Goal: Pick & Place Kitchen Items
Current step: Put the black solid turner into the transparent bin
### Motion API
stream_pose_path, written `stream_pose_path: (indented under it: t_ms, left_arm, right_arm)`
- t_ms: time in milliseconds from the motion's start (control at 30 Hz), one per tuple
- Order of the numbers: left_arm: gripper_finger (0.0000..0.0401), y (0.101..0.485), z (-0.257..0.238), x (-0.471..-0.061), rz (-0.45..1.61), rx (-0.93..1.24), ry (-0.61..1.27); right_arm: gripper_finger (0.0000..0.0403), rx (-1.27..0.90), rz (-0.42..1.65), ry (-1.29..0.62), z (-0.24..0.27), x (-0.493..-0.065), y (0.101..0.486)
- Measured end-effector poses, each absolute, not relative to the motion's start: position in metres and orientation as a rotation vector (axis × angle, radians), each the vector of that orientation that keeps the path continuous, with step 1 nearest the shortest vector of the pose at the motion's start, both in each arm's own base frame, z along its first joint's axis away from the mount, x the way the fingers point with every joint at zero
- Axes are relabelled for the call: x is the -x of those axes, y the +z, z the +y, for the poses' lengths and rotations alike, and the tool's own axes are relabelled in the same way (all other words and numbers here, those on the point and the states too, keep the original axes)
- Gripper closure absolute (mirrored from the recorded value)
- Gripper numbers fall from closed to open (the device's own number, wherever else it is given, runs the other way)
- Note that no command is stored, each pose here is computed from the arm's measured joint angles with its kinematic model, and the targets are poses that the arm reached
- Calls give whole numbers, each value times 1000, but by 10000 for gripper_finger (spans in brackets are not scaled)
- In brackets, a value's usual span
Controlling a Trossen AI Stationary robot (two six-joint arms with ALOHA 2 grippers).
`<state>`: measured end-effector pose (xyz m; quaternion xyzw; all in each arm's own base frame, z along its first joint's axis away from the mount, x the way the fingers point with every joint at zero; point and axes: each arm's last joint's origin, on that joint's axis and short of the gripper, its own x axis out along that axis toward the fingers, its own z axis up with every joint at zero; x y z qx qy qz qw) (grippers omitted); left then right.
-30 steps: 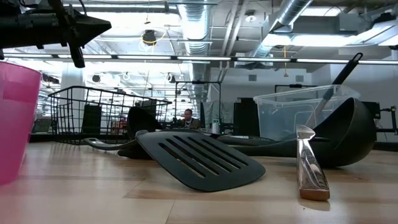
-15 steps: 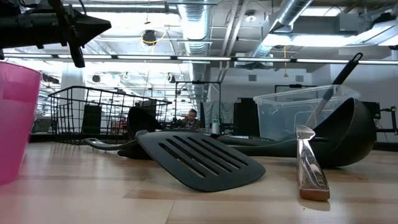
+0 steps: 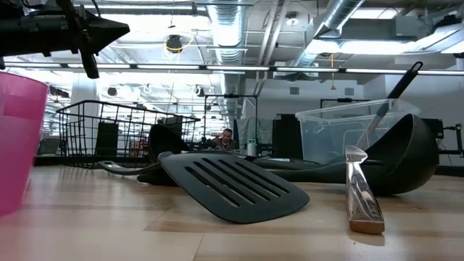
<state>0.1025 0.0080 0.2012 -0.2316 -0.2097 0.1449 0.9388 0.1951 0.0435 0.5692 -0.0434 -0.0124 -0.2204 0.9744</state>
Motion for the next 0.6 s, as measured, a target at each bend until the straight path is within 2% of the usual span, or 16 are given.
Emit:
stream_pose_path:
  t_ms: [100,167,333,600]
  left_arm:
    - [399,201,8,-102,-429,473,296]
    - [399,201,8,-102,-429,473,296]
    - [399,202,8,-102,-434,474,295]
    - [399,202,8,-102,-435,474,294]
  right_arm:
    - [337,94,56,-859,28,-190,562]
    - [337,104,104,-1014,18,-187,554]
    - [338,16,189,-1095,-7,-179,534]
    - [342,1,554,-1302,-52,-174,494]
